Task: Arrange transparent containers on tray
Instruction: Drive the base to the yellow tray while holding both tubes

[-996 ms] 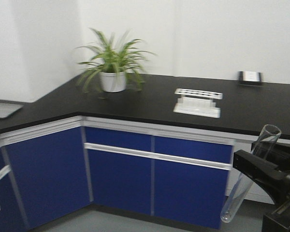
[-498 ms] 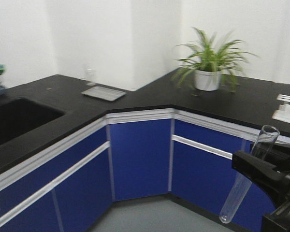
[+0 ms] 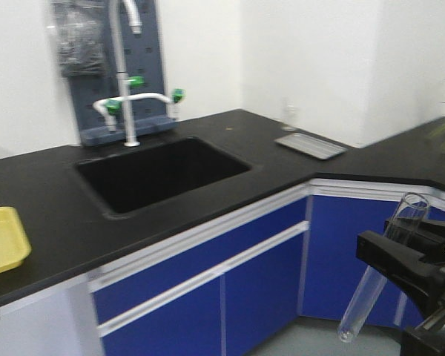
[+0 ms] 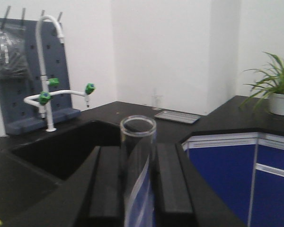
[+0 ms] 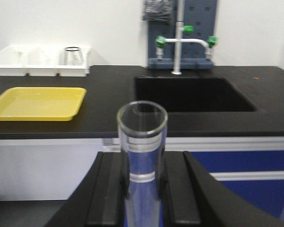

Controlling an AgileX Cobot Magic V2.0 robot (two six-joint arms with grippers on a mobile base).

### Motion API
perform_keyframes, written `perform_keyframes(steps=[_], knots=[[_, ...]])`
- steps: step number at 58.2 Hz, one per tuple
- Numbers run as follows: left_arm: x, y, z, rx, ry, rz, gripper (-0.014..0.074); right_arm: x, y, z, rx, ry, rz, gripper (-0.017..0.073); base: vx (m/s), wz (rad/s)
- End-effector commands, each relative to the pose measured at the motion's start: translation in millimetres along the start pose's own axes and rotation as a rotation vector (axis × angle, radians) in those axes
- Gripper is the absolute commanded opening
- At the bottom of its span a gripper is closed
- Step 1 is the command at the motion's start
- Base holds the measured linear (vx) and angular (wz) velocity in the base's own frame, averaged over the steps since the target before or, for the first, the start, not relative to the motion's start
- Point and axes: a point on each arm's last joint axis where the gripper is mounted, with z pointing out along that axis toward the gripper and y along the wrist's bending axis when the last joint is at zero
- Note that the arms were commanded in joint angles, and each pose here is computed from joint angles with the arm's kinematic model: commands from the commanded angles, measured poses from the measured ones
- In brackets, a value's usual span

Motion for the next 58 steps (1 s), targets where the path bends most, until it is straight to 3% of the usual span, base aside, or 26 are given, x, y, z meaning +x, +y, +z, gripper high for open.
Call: perform_keyframes(steps=[1,58], knots=[[-19.3,-2.2,-0.3,0.012,-0.115,-0.010,0.0150,-16.6,-3.5,-4.7,0.034,-0.106,0.001,0.0127,0.09,0.67],[-19.3,-2.2,-0.3,0.012,-0.115,-0.010,0.0150,-16.6,-3.5,-4.7,0.034,-0.106,0.001,0.0127,0.17,0.56]])
